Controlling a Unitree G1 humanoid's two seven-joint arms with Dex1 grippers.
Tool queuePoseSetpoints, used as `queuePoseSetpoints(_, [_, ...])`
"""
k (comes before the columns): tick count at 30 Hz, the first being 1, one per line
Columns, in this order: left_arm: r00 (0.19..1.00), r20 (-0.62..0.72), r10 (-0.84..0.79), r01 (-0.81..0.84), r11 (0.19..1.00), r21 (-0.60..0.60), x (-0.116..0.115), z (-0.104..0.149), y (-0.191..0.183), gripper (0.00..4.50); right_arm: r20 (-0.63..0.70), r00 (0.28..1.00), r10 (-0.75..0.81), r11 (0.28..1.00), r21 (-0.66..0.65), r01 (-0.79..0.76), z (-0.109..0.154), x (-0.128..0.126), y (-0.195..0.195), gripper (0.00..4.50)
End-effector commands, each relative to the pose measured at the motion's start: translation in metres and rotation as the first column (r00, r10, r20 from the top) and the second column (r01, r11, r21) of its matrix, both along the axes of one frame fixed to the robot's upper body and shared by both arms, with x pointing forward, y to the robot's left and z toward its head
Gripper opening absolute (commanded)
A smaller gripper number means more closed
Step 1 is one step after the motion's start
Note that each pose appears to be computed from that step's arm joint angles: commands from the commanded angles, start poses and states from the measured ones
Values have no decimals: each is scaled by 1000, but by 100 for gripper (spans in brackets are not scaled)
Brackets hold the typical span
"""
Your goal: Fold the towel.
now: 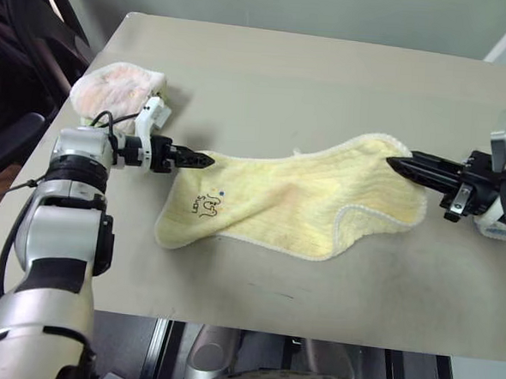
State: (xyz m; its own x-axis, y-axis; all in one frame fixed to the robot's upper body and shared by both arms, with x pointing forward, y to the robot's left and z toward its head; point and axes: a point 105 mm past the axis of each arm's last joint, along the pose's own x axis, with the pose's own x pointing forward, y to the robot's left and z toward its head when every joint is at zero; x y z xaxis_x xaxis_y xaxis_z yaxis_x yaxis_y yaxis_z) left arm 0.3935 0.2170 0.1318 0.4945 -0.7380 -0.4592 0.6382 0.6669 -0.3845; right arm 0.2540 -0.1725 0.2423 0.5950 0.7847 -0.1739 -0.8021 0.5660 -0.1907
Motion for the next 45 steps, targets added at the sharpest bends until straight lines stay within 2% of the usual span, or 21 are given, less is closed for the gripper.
queuePoseSetpoints(1, [999,38,-2,2,1000,-10,5,10,-2,450,56,998,-9,1000,2,9,10,-4,0,4])
queuePoseSetpoints(4, [999,40,-13,13,1000,-11,5,8,-5,385,51,999,-17,1000,-2,18,8,-5,-1,0])
queuePoseSetpoints(9, [999,43,-21,22,999,-25,5,7,-8,214,50,998,-25,1000,-5,25,7,-6,-2,0])
queuePoseSetpoints(15, [995,96,15,-2,992,-127,11,23,-12,2,49,998,-29,1000,-6,30,5,-7,-2,0])
queuePoseSetpoints(26, [976,212,-48,85,982,-169,4,44,-4,2,78,995,-56,998,-20,58,8,-6,-12,0])
queuePoseSetpoints(32, [921,389,19,93,959,-268,17,84,-14,2,156,978,-136,989,-38,144,26,12,-36,0])
queuePoseSetpoints(35, [845,514,148,52,934,-354,32,116,-21,2,223,957,-185,979,-39,198,36,29,-47,0])
queuePoseSetpoints(37, [762,591,264,12,907,-420,42,139,-23,2,292,928,-231,968,-28,250,47,46,-54,0])
queuePoseSetpoints(40, [689,618,379,-24,864,-504,49,157,-24,2,351,897,-270,956,-13,293,56,65,-60,0])
queuePoseSetpoints(43, [553,676,488,-10,815,-580,49,186,-24,2,488,811,-322,924,-23,381,67,96,-68,0])
queuePoseSetpoints(45, [498,695,518,-24,810,-586,49,198,-22,2,551,761,-344,901,-35,432,70,114,-72,0])
